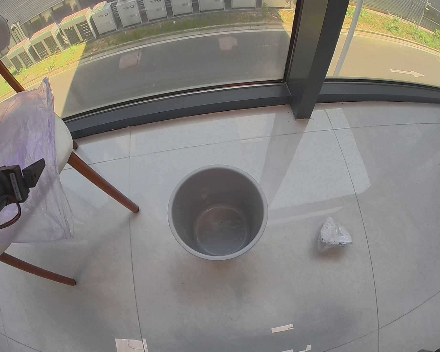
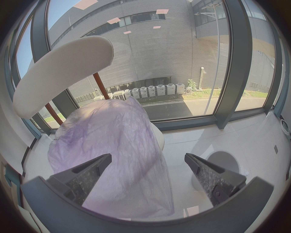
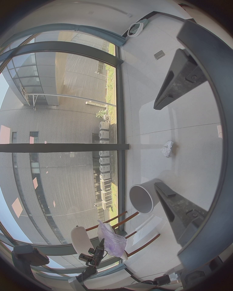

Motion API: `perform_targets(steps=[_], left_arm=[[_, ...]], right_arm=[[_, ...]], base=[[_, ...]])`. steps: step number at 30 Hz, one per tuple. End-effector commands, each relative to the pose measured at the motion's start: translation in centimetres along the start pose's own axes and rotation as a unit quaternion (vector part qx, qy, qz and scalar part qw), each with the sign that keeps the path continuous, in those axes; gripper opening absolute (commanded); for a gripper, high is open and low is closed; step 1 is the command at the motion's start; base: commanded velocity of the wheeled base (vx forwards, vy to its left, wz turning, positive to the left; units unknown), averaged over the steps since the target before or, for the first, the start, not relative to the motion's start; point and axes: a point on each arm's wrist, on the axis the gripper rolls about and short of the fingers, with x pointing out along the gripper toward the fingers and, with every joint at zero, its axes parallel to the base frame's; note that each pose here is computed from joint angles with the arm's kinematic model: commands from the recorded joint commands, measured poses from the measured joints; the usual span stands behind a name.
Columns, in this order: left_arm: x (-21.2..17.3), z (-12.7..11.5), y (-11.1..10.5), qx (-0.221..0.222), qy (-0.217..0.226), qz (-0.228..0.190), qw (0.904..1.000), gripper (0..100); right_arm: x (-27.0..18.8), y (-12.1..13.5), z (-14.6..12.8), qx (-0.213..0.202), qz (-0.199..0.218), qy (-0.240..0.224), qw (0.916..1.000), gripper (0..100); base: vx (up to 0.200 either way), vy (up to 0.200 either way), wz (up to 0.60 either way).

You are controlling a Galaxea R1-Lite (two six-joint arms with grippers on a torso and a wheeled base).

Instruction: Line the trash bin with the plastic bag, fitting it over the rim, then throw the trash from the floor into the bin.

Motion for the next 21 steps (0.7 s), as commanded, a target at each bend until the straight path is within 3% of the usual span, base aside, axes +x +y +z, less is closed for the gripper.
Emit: perform_targets(steps=[1, 13, 21], left_arm=[[4.5, -1.0, -0.1, 0.001, 0.021, 0.008, 0.9997, 100], [10.8, -0.2, -0.4, -0.003, -0.011, 0.01, 0.9999, 100], [12.2, -0.7, -0.6, -0.003, -0.01, 0.009, 0.9999, 100]], right_arm=[[0.0, 0.0, -0.5, 0.0, 0.0, 0.001, 1.0, 100], [0.0, 0.0, -0.5, 0.0, 0.0, 0.001, 1.0, 100], [0.0, 0.0, -0.5, 0.0, 0.0, 0.001, 1.0, 100]], base=[[0.0, 0.0, 0.0], [0.0, 0.0, 0.0], [0.0, 0.0, 0.0]])
